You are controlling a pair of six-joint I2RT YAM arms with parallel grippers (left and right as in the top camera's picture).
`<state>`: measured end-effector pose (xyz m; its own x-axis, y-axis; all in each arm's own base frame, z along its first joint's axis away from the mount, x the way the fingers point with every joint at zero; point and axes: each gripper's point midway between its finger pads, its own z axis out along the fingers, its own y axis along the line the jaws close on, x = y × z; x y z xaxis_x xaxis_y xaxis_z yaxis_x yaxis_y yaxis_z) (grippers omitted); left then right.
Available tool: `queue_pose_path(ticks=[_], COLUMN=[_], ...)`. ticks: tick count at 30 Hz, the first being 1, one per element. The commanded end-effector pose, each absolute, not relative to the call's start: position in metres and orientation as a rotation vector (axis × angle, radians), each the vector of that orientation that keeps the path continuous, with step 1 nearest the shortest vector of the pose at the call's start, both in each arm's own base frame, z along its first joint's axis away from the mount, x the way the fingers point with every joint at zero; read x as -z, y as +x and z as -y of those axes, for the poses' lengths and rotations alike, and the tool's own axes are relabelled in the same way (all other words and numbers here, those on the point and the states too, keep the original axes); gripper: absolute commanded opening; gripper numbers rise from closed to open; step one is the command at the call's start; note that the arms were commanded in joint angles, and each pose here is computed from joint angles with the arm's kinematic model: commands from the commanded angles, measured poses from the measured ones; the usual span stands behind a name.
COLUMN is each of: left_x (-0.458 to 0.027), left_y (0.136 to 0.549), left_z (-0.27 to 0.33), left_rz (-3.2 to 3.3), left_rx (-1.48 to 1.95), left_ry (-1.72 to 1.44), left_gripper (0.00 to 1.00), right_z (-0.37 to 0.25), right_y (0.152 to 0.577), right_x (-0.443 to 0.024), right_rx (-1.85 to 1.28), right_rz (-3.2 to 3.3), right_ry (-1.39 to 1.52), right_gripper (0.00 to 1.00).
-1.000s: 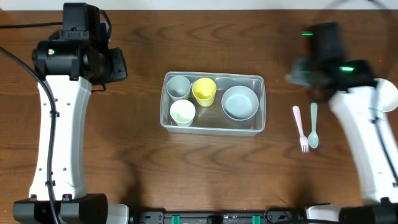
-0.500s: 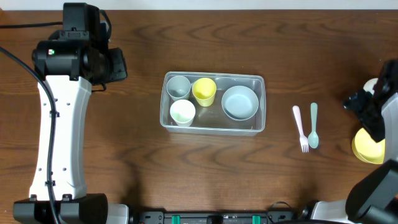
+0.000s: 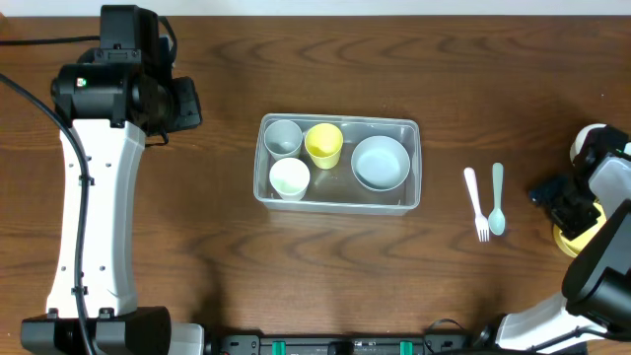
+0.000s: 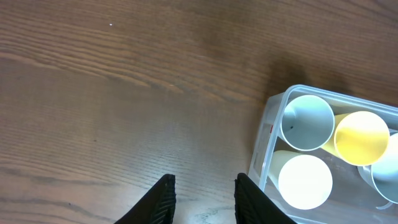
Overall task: Pack container
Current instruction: 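Grasp the yellow bowl with the right gripper, then stack the yellow bowl onto the grey bowl in the container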
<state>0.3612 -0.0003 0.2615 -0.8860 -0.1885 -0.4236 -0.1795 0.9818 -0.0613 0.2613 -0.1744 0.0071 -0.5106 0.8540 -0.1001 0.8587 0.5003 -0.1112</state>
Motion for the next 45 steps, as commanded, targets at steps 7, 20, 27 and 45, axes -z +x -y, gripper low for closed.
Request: queue_pose_path(ticks=[7,20,27,45], left_x=[-0.257,-0.257,-0.257,-0.257], left_y=[0.359,0.359,0.359,0.359], left_z=[0.001,0.001,0.001,0.001], left_rz=[-2.702,-2.706,-2.705,-2.705], left_rx=[0.038,0.039,0.038,0.039], left_ry=[-0.281,-0.281,-0.281,-0.281], left_gripper=[0.33,0.33,0.33,0.33], right_z=[0.172,0.150,0.121,-0.175], right_y=[0.262,0.278,0.318,0.379], right_x=[-0.003,-0.004,-0.045,-0.175], right_rx=[0.190,-0.018,-0.197,-0.202], right_rz=[-2.705,-2.730,-2.768,-2.635], right_ry=[1.534,1.482,1.231,-0.540], right_gripper=[0.49,0.01,0.01,0.01])
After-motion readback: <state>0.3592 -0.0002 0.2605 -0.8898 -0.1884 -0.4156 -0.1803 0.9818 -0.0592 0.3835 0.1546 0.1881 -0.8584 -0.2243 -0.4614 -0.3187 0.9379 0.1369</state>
